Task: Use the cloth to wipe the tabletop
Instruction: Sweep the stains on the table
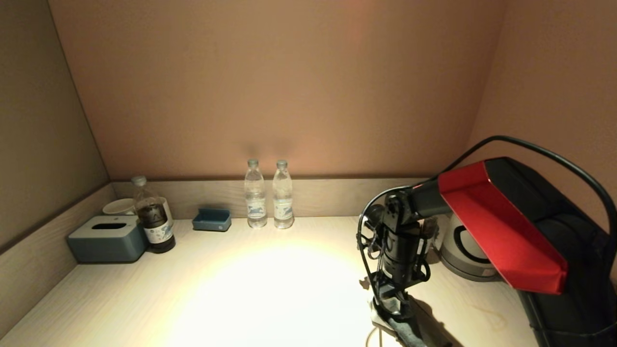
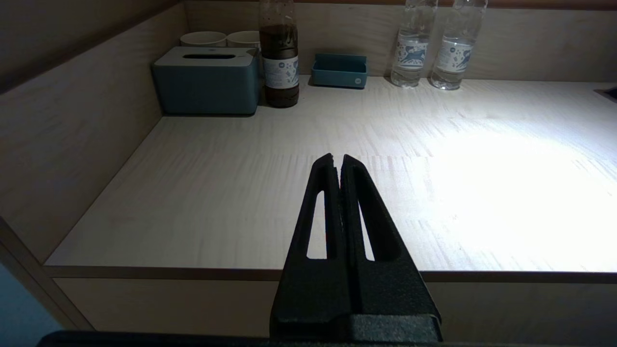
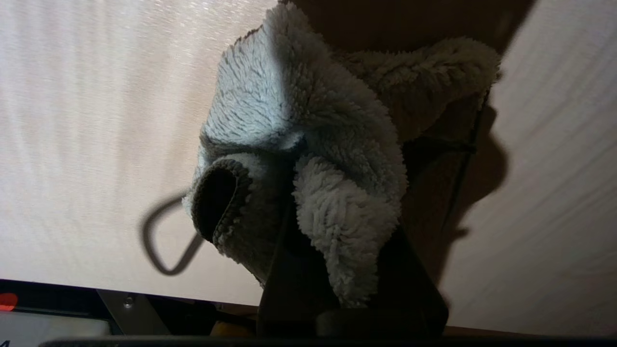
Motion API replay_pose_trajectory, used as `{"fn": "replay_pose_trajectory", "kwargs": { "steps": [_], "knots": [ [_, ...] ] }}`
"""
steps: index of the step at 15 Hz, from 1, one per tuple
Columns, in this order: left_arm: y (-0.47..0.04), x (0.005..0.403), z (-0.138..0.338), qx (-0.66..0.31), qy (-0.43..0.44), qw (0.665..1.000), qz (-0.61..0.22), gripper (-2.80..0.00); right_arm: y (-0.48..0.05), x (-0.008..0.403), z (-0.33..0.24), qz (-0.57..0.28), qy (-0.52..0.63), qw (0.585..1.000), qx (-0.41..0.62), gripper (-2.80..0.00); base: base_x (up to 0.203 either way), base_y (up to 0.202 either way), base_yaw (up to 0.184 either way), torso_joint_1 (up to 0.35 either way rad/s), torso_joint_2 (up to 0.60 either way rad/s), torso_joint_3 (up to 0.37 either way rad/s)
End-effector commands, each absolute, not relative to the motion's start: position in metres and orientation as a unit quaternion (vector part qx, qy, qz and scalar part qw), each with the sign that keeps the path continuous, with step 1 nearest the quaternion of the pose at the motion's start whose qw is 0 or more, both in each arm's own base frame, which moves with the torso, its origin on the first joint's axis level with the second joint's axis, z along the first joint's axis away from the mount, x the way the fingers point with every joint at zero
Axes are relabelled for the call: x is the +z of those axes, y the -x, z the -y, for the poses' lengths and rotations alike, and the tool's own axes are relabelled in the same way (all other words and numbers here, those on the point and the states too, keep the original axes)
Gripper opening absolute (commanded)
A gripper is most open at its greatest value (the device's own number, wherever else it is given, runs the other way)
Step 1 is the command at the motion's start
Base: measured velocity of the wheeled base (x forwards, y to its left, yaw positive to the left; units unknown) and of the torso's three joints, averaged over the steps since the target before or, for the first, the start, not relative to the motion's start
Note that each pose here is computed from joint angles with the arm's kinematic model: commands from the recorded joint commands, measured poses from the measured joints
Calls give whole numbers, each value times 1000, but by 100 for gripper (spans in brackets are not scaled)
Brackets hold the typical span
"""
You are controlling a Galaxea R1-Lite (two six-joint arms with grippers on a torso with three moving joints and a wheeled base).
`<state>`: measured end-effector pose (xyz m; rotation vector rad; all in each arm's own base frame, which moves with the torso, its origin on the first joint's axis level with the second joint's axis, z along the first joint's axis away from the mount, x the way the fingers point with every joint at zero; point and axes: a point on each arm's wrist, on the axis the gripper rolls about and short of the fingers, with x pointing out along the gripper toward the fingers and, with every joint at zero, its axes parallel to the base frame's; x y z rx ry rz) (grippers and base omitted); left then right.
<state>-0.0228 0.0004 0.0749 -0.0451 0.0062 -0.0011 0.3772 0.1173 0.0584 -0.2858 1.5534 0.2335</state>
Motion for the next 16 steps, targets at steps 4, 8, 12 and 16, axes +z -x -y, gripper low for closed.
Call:
{"fn": "replay_pose_trajectory", "kwargs": {
  "steps": [4,8,12,16],
  "knots": [
    [23,75,0,0,23,1000,-3,-280,-371,61,-98,-672,180,717,32,-280,0,0,0,0,0,0],
    [23,75,0,0,23,1000,-3,-280,-366,37,-88,-649,220,728,-13,-280,0,0,0,0,0,0],
    [23,75,0,0,23,1000,-4,-280,-362,30,-74,-649,221,727,-38,-280,0,0,0,0,0,0],
    [23,75,0,0,23,1000,-3,-280,-357,21,-55,-645,217,730,-61,-280,0,0,0,0,0,0]
  ]
}}
